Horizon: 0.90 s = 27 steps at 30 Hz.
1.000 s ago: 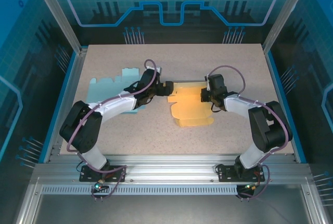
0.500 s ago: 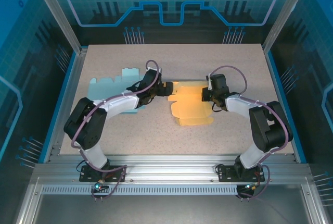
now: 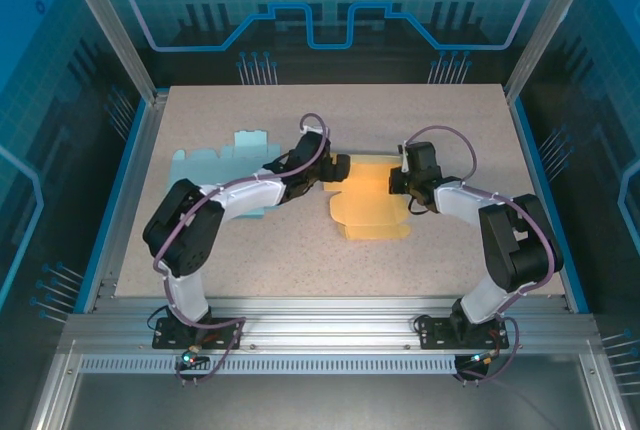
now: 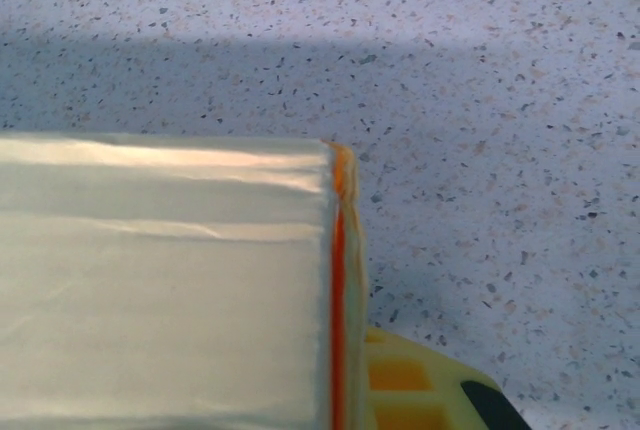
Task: Fold the paper box
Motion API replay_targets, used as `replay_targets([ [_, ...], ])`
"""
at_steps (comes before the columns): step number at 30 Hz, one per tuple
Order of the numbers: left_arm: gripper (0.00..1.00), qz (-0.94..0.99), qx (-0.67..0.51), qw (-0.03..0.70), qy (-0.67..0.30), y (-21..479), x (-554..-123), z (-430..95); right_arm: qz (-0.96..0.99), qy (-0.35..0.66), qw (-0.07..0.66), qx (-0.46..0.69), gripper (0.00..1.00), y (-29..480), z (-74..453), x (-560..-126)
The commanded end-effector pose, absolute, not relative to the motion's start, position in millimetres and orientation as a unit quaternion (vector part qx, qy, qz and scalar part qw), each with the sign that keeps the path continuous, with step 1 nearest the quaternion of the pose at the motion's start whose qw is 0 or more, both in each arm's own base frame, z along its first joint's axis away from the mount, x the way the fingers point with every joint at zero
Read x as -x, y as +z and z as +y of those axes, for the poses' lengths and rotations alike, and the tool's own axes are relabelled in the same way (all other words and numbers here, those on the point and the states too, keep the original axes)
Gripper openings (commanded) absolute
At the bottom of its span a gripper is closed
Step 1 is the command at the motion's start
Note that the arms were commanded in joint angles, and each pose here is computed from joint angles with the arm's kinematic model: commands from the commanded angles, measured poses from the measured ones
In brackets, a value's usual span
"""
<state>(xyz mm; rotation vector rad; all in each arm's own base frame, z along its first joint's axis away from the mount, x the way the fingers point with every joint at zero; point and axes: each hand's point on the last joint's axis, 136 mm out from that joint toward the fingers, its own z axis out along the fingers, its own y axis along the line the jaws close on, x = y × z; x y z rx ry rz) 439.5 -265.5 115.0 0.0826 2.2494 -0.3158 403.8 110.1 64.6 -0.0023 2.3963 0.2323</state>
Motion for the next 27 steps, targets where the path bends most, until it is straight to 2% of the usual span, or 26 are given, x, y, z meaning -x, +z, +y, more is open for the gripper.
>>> replay_targets([
  [1,0.99,0.891,-0.019,0.434,-0.130,116.6,-443.7,-279.5,0.929,0.101,0.357,0.003,0.00,63.0,114.0,-404.9],
  [8,0.99,0.879,0.011,0.468,-0.087,134.6,-424.2,-239.5,0.929,0.101,0.356,0.003,0.00,62.6,114.5,-405.2],
  [15,0.99,0.872,0.045,0.475,-0.106,159.7,-384.8,-206.4,0.929,0.100,0.356,0.002,0.00,62.6,114.1,-405.3],
  [22,0.83,0.885,0.083,0.403,-0.216,132.7,-353.1,-224.3,0.929,0.102,0.356,0.004,0.00,62.6,114.7,-405.3],
  [27,0.82,0.889,0.093,0.349,-0.281,106.5,-353.1,-255.7,0.929,0.103,0.357,0.004,0.00,63.1,115.2,-404.6],
])
